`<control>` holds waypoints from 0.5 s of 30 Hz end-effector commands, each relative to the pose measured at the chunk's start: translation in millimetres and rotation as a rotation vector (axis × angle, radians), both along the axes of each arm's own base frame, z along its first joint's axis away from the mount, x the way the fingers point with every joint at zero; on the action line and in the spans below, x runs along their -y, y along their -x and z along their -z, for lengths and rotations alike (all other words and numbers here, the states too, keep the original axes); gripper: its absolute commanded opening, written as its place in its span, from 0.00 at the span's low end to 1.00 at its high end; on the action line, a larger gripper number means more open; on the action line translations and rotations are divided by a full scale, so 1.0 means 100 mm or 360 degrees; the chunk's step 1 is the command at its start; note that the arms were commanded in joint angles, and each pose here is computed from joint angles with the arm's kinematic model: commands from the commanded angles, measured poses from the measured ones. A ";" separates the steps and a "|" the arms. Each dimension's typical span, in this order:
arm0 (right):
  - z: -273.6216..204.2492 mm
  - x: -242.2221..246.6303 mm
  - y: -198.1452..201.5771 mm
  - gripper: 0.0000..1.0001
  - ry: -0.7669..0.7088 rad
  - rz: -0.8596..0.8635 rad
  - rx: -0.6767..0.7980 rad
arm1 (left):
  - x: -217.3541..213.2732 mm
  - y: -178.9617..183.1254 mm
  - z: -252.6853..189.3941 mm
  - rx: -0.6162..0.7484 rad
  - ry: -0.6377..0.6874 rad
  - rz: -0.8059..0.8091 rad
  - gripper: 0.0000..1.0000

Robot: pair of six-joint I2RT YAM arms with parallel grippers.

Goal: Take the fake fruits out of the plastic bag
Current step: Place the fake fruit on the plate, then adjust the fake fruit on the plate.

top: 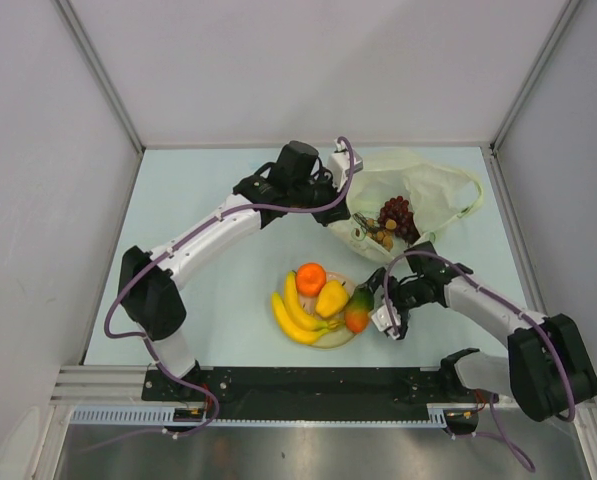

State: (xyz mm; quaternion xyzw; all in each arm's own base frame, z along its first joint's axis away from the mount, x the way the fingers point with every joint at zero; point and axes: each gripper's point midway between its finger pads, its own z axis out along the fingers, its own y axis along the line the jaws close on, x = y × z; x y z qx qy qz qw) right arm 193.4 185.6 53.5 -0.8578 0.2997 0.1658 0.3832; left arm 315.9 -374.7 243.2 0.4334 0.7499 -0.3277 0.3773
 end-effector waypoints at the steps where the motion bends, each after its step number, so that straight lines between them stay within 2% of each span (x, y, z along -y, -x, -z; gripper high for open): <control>1: -0.39 -0.08 -0.08 1.00 -0.0192 -0.0449 0.0641 | 0.10 0.02 -0.22 0.0047 0.0095 0.0048 0.00; 4: -0.63 0.00 -0.10 1.00 -0.0331 -0.0260 0.0574 | 0.10 0.01 -0.21 0.0043 0.0095 0.0046 0.00; 5: -0.70 0.03 -0.11 1.00 -0.0321 -0.0223 0.0606 | 0.11 0.02 -0.22 0.0047 0.0100 0.0054 0.00; 8: -0.77 0.16 -0.09 1.00 -0.0289 -0.0005 0.0491 | 0.13 0.02 -0.22 0.0042 0.0105 0.0058 0.00; 11: -0.77 0.24 -0.07 1.00 -0.0282 0.0218 0.0289 | 0.14 0.01 -0.21 0.0036 0.0106 0.0061 0.00; 14: -0.68 0.22 0.08 0.74 -0.0218 0.0269 0.0133 | 0.15 0.00 -0.23 0.0037 0.0116 0.0060 0.00; 15: -0.67 0.20 0.09 0.51 -0.0210 0.0292 0.0094 | 0.16 -0.01 -0.24 0.0034 0.0119 0.0057 0.00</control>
